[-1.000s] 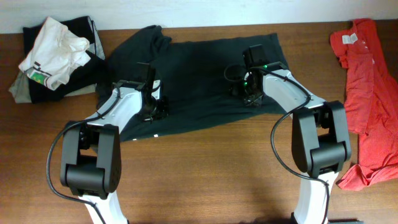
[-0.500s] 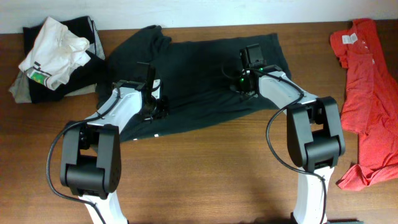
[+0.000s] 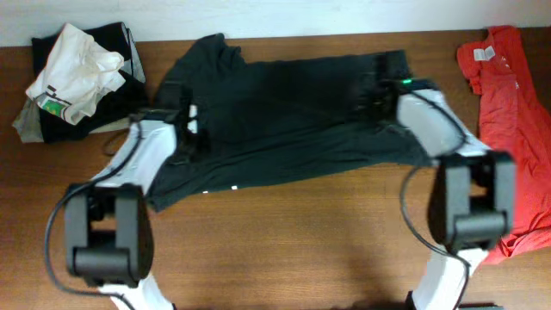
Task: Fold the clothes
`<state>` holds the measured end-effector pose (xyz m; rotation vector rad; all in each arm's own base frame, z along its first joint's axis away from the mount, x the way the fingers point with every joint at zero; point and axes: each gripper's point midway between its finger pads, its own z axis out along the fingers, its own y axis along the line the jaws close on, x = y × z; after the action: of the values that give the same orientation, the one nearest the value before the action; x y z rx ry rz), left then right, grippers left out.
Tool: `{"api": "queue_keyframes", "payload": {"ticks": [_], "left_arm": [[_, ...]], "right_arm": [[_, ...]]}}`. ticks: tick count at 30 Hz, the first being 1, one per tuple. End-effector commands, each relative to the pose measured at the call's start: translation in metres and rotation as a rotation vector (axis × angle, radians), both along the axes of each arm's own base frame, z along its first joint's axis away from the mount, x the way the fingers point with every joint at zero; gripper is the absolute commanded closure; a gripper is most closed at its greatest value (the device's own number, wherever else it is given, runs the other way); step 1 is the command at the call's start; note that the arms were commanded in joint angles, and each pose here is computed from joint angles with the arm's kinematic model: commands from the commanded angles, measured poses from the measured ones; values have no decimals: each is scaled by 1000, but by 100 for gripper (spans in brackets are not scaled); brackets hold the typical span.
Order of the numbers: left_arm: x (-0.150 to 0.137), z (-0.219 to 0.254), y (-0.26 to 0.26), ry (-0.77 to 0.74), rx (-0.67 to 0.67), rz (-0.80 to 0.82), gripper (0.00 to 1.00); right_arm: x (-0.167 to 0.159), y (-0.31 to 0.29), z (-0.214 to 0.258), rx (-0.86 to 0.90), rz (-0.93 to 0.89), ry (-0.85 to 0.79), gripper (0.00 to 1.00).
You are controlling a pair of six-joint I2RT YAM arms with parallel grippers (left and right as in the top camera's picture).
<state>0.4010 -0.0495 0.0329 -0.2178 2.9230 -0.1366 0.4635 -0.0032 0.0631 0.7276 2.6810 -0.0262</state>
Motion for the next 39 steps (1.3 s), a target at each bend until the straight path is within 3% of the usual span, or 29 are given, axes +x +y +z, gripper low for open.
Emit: {"api": "queue_keyframes", "payload": {"ticks": [1,3,4,6,7,8,10,16,19,21,22,24,34,39], "left_arm": [[10,45,25,-106,8,63,99],[6,42,13,-82,-58,43,99],[1,38,4,-59,-97,28,99],[-10,25,-5,-12,-114,21,100],[-17,14,-7,22,-113,21,100],[-21,3,-6,56,-111,27,100],[-24,-14,-5,97,-108,33,100],[-38,-42,18,206,-108,121,100],[-46,-50,32,253,-109,164,100],[-49,-53,38,266,-110,181,100],[-49,-54,43,266,-98,189,100],[-50,-54,54,267,-68,210,100],[-55,-55,135,237,-80,428,100],[-52,-54,169,186,-50,483,100]], "right_arm": [[-17,-27,38,-21,-66,-25,5],[-34,-29,36,-15,-56,39,1],[-40,-25,32,-6,-16,74,6],[-46,-18,24,8,63,118,45],[-48,-19,17,4,74,140,73],[-49,-19,9,6,72,156,85],[-50,-19,-8,7,72,181,95],[-49,-21,-30,3,69,197,95],[-48,-24,-43,5,61,207,87],[-49,-27,-59,9,51,232,88],[-53,-29,-70,15,44,263,96],[-61,-32,-81,21,6,301,96],[-94,-20,-80,98,-47,428,96],[-117,-12,-57,146,-72,493,96]]}}
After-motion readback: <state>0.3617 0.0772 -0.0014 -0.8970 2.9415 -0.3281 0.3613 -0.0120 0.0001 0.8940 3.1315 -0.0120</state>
